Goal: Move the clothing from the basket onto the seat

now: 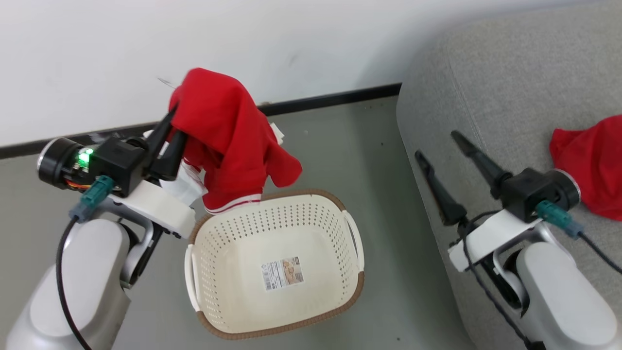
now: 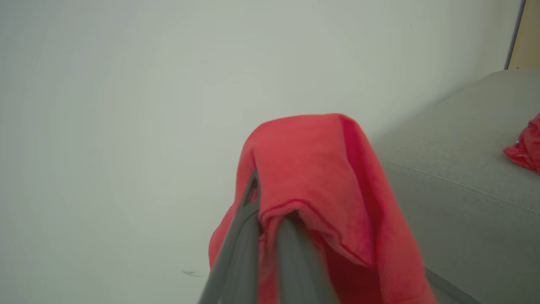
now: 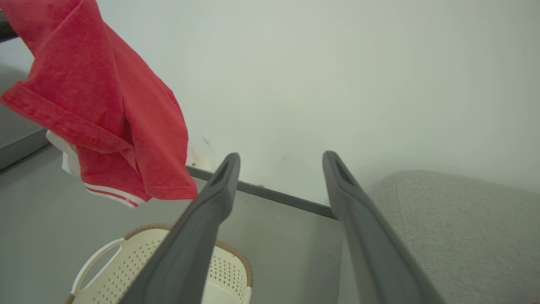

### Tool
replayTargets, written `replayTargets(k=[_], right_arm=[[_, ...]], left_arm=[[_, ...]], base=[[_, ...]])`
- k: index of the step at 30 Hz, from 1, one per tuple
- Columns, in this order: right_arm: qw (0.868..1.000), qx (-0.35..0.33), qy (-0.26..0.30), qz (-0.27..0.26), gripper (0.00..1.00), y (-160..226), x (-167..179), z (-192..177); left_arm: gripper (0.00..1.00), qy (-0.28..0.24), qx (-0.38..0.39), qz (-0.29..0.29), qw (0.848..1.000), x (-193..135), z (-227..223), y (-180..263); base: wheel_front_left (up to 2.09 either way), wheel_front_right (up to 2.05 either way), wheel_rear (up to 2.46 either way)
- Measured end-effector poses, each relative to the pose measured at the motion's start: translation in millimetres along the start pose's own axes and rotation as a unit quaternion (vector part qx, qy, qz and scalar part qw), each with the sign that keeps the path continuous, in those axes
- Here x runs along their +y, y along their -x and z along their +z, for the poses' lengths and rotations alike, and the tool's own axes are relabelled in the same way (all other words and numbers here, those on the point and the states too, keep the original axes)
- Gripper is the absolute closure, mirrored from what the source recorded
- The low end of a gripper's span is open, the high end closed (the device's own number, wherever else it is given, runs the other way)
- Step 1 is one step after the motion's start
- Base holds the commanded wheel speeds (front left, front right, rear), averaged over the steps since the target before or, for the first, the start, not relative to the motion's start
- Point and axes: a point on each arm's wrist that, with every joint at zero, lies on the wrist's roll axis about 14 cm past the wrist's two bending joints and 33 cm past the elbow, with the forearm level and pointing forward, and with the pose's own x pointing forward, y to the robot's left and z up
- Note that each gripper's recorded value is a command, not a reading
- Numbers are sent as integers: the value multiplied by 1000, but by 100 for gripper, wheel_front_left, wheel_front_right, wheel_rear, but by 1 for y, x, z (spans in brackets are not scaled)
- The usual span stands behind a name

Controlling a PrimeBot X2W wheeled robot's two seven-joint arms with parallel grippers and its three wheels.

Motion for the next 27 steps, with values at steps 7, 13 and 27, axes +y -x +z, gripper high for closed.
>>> replayTargets(k=[7,13,27], right_arm=[[997,-1,18,76,0,8,45,8],[988,-10,30,151,0,16,93,17],[960,-18,57,273,0,31,168,27]], left_arm=[[100,-7,-25,-28,999,-22,42,13],[100,-10,-23,-42,999,-38,59,28],[100,-7,-22,-61,998,-66,85,57]], base=[[0,0,0],[0,0,0],[0,0,0]])
